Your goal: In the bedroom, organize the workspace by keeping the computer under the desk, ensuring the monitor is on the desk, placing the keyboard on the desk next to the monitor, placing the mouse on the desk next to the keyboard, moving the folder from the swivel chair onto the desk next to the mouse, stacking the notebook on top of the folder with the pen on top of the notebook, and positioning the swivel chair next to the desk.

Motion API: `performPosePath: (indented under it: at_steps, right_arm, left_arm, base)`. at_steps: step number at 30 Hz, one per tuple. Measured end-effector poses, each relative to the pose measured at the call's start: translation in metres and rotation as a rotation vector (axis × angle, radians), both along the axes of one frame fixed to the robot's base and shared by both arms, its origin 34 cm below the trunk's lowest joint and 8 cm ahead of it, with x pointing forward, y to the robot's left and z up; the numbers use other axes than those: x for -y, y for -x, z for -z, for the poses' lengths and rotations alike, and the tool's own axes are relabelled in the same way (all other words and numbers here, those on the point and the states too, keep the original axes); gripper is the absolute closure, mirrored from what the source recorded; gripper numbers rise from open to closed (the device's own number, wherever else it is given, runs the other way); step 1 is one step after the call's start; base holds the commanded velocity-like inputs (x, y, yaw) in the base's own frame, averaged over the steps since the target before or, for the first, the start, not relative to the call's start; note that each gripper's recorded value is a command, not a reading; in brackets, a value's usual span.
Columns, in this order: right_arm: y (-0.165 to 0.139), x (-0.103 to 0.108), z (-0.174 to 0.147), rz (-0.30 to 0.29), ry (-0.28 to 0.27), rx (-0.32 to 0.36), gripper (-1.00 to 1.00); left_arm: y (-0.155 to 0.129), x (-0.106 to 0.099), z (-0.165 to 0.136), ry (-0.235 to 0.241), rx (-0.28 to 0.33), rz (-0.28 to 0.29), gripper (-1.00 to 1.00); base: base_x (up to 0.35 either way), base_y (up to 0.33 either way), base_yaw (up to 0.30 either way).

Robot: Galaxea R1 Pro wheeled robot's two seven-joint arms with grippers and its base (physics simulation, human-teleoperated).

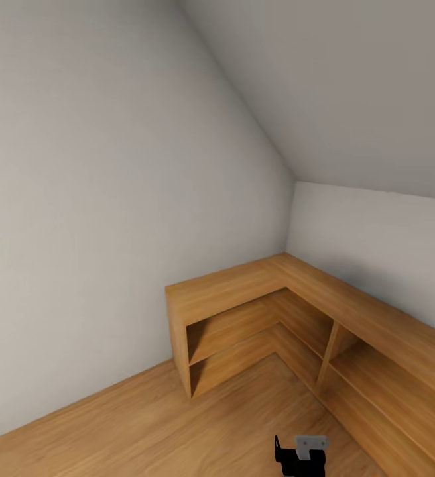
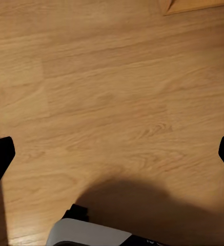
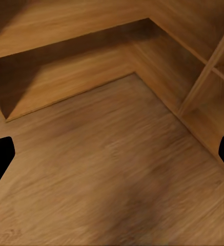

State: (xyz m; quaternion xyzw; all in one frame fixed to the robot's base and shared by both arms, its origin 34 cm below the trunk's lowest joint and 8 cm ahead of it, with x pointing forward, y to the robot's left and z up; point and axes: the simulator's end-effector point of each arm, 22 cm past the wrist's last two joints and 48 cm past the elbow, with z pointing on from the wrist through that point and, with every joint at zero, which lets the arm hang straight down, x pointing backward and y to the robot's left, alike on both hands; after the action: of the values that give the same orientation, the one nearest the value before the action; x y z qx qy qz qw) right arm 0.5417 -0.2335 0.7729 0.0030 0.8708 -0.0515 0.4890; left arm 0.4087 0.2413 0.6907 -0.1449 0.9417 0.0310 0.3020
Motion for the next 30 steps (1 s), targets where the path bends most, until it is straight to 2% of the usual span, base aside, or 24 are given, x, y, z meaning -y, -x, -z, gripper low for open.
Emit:
performPosePath:
  at_steps: [13, 30]
  right_arm:
    - [-0.0001, -0.0003, -0.0002, -0.002, 0.000, 0.001, -1.00]
    - [-0.0005, 0.0001, 0.0000, -0.002, 0.001, 0.002, -1.00]
  left_arm:
    - [0.0000, 0.0001, 0.0000, 0.000, 0.000, 0.000, -1.00]
    - [-0.0002, -0.0002, 0.0003, 0.000, -0.001, -0.001, -1.00]
  base:
    - [0.295, 0.093, -0.294]
    - [0.021, 0.005, -0.299]
